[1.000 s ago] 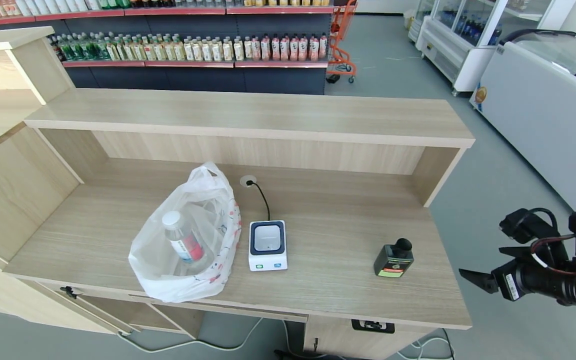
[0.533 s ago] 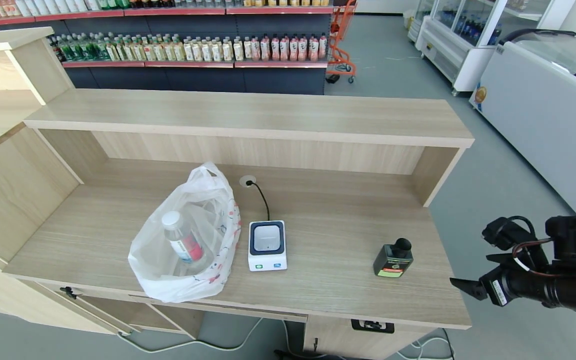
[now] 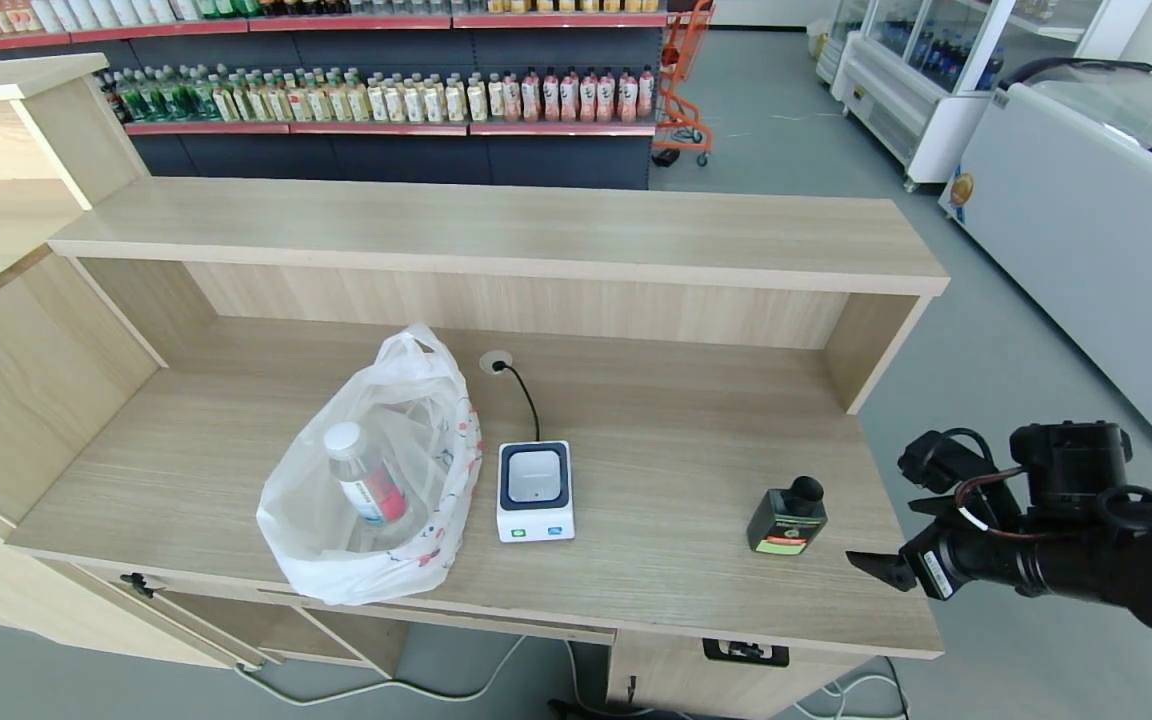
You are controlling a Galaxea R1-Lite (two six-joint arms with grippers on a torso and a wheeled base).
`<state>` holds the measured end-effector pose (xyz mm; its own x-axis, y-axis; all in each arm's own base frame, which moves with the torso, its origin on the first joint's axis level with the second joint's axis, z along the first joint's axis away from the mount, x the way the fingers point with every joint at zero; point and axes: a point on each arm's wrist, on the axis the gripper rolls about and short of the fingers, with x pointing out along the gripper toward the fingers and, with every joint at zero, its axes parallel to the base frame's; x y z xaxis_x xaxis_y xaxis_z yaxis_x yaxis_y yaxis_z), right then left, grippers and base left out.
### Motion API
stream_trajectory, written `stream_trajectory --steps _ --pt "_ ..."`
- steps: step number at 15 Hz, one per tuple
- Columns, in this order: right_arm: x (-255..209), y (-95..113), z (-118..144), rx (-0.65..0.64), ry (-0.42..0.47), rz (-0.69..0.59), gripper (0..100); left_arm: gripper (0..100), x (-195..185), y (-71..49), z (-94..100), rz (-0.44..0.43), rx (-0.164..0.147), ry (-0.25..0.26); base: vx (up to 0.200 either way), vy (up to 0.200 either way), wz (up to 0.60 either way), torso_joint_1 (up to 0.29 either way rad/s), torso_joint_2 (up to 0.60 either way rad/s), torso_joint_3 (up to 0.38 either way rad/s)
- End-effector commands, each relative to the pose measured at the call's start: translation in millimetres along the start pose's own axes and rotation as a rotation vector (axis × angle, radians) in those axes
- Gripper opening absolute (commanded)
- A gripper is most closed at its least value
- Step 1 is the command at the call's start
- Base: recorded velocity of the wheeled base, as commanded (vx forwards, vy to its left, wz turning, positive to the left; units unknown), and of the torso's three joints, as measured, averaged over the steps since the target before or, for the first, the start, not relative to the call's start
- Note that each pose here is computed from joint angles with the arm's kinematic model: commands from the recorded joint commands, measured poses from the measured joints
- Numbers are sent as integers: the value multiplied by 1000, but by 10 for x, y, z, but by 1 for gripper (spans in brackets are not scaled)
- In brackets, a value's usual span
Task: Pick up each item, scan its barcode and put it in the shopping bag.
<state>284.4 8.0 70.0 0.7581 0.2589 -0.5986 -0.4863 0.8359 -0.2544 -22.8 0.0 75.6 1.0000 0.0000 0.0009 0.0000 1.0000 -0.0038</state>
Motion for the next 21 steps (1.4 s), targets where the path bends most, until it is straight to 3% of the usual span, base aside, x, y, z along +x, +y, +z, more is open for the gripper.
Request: stream_trajectory --steps 1,13,14,21 --pt "116 30 35 -13 -1 22 100 100 1 0 1 0 -1 1 0 0 0 0 0 0" --pt "591 196 192 -153 -39 128 100 100 1 0 1 0 -1 1 0 0 0 0 0 0" --pt "627 240 207 -162 -42 138 0 100 1 0 1 0 -1 1 0 0 0 0 0 0" --pt "730 310 116 -243 -41 150 0 100 1 0 1 0 -1 1 0 0 0 0 0 0"
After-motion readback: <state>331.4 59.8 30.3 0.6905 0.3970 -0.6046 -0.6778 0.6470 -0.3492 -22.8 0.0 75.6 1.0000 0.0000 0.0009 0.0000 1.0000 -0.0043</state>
